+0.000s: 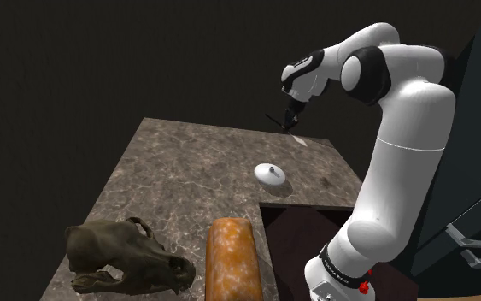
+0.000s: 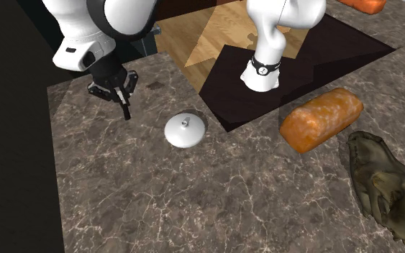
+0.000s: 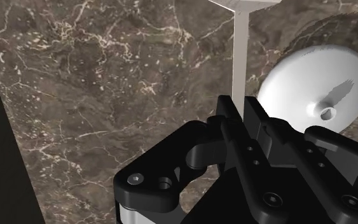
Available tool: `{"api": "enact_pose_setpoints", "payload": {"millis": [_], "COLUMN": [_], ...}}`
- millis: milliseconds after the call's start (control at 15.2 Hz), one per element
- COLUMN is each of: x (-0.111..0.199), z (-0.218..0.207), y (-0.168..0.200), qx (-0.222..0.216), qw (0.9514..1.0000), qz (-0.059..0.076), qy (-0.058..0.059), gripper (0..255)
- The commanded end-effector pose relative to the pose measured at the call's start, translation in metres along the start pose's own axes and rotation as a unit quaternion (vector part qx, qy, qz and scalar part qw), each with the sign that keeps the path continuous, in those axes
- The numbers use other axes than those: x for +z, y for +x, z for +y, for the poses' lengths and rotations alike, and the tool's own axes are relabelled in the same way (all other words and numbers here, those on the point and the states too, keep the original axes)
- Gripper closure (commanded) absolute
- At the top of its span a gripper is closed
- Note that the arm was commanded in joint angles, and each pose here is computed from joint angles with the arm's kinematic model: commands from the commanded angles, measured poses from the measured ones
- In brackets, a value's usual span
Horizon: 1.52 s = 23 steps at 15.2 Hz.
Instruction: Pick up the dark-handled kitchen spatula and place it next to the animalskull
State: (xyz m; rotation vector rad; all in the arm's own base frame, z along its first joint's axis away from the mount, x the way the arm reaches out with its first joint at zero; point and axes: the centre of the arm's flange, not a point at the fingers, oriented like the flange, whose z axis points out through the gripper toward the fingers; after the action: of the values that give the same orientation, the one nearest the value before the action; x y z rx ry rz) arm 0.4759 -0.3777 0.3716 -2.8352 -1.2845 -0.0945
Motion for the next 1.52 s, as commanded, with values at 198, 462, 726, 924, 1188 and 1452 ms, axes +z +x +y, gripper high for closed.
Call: {"api": "enact_pose_setpoints", "payload": {"millis": [198,462,726,924,1188,1452], "x": [-0.027,-0.048,-0.055,-0.053,-0.051,-0.048], "z": [0.000,0.000,-0.019,-0.048,-0.087,-0.126], "y": [0.001,0.002,0.021,0.048,0.084,0.120], "qx": [0.000,0.000,0.000,0.000,0.000,0.000], "qw": [1.0000,1.0000,1.0000,1.0000,1.0000,1.0000], "qz": [0.000,0.000,0.000,0.000,0.000,0.000], "qy": [0.000,0.000,0.000,0.000,0.000,0.000], "gripper": [255,255,255,255,255,255]}}
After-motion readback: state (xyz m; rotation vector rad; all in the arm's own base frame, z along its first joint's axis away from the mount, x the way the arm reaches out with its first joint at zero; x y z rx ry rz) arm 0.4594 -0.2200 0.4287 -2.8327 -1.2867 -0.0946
